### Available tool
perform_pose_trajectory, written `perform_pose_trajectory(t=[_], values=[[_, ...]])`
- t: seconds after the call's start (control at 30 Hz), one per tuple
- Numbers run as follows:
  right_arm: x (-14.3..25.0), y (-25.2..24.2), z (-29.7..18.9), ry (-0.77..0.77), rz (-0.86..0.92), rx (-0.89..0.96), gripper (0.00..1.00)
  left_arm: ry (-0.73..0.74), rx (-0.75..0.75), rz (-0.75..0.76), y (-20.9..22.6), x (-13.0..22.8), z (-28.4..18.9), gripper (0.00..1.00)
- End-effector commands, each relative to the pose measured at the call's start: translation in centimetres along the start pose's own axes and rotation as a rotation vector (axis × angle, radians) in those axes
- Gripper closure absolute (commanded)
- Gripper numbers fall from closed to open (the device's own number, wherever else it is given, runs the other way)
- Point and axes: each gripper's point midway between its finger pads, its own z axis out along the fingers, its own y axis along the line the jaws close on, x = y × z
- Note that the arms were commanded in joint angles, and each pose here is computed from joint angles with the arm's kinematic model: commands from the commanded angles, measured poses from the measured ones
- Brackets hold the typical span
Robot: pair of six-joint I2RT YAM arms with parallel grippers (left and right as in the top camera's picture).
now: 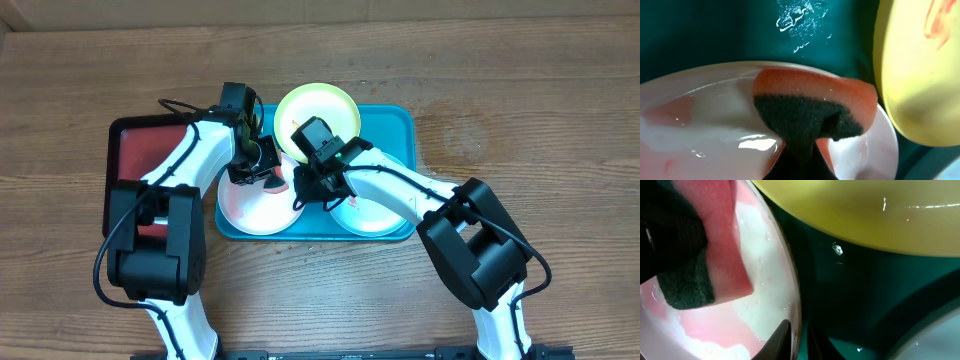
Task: Clean dirty plates on tray and stack at the side
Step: 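Scrub the white plate with the sponge in the left gripper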
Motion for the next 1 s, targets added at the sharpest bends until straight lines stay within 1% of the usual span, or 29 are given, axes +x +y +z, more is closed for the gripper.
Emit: perform_pose_trajectory(t=[0.0, 0.27, 0.33, 0.4, 0.5, 0.57, 0.67, 0.73, 0.8, 0.97], values=[[-0.6, 0.4, -0.1, -0.017, -0.004, -0.004, 0.86, 0.002, -0.12, 0.044, 2.1, 0.3, 0.6, 0.96], [-0.6, 0.4, -0.1, -0.017, -0.005, -0.004, 0.86, 0.026, -0.455, 0.044, 7.9, 1.5, -1.7, 0.96], [-0.6, 0.4, -0.1, -0.018, -0.004, -0.004, 0.86, 0.036, -0.495, 0.045, 8.6, 1.7, -2.2, 0.96], [-0.7, 0.5, -0.1, -0.02, -0.005, -0.006, 0.85, 0.046, -0.502, 0.045, 8.7, 1.9, -2.4, 0.96], [-0.7, 0.5, -0.1, -0.02, -0.005, -0.006, 0.85, 0.079, -0.46, 0.04, 7.8, 2.4, -2.5, 0.96], [-0.7, 0.5, -0.1, -0.02, -0.005, -0.006, 0.85, 0.124, -0.368, 0.028, 6.3, 3.2, -2.1, 0.96], [-0.7, 0.5, -0.1, -0.021, -0.005, -0.006, 0.85, 0.184, -0.188, 0.01, 3.3, 4.3, -1.3, 0.96], [-0.7, 0.5, -0.1, -0.021, -0.005, -0.007, 0.85, 0.203, -0.111, 0.005, 2.0, 4.6, -1.0, 0.96], [-0.7, 0.5, -0.1, -0.02, -0.005, -0.006, 0.85, 0.215, -0.082, 0.007, 1.4, 4.9, -0.7, 0.96], [-0.6, 0.4, -0.1, -0.017, -0.004, -0.004, 0.85, 0.24, -0.088, 0.032, 0.8, 6.1, -0.3, 0.96]])
